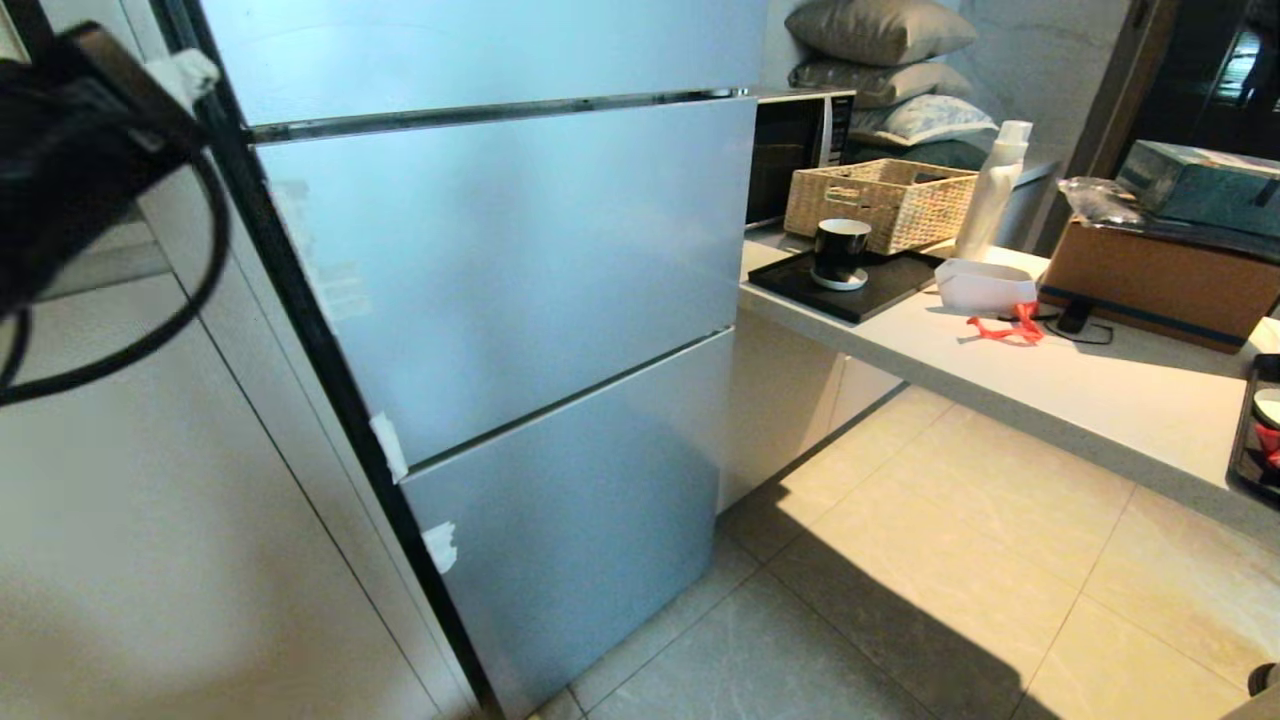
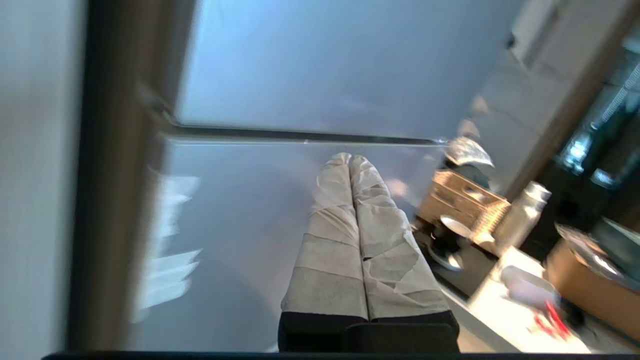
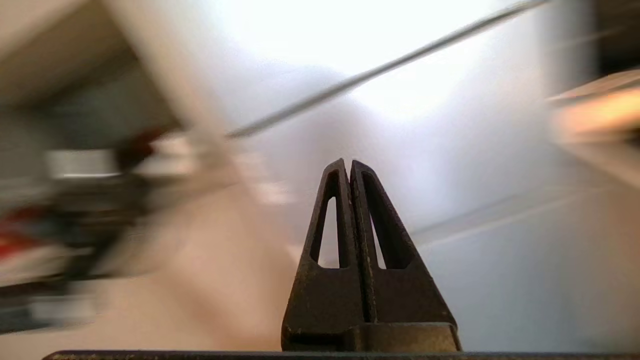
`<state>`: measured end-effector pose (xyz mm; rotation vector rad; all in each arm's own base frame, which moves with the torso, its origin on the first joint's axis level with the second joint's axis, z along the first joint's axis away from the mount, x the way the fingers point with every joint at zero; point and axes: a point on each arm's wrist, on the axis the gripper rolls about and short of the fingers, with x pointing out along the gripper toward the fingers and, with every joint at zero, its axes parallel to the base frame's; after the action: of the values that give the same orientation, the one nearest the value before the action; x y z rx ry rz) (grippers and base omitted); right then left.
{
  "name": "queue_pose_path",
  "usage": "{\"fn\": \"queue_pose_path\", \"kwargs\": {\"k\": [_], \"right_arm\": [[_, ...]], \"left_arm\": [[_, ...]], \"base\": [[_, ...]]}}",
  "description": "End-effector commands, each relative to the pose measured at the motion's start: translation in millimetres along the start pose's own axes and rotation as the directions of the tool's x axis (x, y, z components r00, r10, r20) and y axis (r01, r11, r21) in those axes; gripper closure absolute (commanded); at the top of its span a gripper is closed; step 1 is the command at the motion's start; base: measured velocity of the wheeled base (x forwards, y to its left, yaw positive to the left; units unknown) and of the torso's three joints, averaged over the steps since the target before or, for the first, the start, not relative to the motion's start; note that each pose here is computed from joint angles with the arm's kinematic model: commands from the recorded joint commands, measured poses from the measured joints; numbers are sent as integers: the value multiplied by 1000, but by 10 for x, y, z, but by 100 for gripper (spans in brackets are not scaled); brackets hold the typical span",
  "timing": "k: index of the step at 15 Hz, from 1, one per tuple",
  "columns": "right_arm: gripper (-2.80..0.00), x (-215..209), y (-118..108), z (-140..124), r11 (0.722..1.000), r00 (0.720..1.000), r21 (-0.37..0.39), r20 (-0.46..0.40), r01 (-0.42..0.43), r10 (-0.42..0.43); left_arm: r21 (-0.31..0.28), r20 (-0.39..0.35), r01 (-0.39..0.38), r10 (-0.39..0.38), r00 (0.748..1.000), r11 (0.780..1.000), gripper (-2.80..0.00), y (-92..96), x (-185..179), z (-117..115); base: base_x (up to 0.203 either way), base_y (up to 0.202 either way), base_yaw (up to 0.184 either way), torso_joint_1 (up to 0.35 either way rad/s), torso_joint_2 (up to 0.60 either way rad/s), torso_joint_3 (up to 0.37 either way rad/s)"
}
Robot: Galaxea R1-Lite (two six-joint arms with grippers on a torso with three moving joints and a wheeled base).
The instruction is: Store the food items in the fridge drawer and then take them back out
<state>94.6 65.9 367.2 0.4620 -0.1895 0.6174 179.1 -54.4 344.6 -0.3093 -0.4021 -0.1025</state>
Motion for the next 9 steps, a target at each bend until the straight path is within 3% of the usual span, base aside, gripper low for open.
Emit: {"fn": "queue_pose_path", "kwargs": {"k": [1,3,5,7,8,9], "right_arm": [[0,-1122,-4,162,981,980,-86,105,176,-166],[0,-1500,-32,-124,911,924,-163,124,379,-362],[0,-1693,-170,-585,821,860,-264,90,506,-502],[0,-1890,-360,-1121,723,805,-418,36,550,-592],[0,-1974,-462,-1381,680,779,-483,7,551,-627],[0,-2037,-558,-1604,656,757,-520,-25,547,-653]], "left_arm": [[42,-28,-2,3,1000,999,0,165,-970,532],[141,-125,-63,81,989,988,0,352,-1498,401],[282,-197,-160,220,955,946,0,545,-1912,-23],[401,-289,-143,274,917,905,0,722,-2314,-575],[432,-332,-105,267,905,896,0,795,-2502,-840],[443,-360,-70,249,899,894,0,851,-2651,-1052]], "base": [[0,0,0,0,0,0],[0,0,0,0,0,0],[0,0,0,0,0,0],[0,0,0,0,0,0],[0,0,0,0,0,0],[0,0,0,0,0,0]]}}
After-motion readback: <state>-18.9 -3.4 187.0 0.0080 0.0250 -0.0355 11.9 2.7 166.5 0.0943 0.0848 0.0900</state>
